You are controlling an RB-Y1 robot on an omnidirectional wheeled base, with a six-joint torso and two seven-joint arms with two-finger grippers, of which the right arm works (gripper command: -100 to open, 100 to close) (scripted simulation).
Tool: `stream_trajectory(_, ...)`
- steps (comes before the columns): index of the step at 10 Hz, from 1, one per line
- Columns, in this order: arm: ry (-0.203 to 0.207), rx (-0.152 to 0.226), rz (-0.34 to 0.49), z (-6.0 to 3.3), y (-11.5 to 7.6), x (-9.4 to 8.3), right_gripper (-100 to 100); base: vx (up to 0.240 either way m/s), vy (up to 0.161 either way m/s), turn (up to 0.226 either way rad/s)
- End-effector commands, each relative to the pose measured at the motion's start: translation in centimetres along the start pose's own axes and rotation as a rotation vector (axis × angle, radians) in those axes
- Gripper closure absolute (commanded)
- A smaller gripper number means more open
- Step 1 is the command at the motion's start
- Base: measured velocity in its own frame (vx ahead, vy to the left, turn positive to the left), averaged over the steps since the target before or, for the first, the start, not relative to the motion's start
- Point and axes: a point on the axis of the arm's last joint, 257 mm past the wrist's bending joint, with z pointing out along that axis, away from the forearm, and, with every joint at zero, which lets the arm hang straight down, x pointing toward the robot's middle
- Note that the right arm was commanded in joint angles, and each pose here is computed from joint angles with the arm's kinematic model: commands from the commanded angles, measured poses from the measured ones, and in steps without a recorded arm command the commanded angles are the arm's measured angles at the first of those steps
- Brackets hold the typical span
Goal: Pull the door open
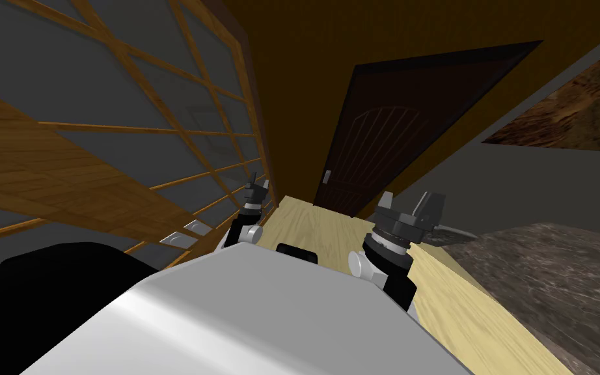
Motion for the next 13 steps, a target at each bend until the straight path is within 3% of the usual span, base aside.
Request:
stream_trajectory(1,-0.002,0.016,0.049,-0.32,-0.7,0.0,-100,0.119,0.0,0.039)
stream_trajectory(8,-0.03,0.11,0.301,-2.25,-4.6,-0.2,-100,0.184,-0.003,0.051)
stream_trajectory(13,-0.065,0.176,0.462,-3.81,-7.2,-0.5,-100,0.116,-0.007,0.048)
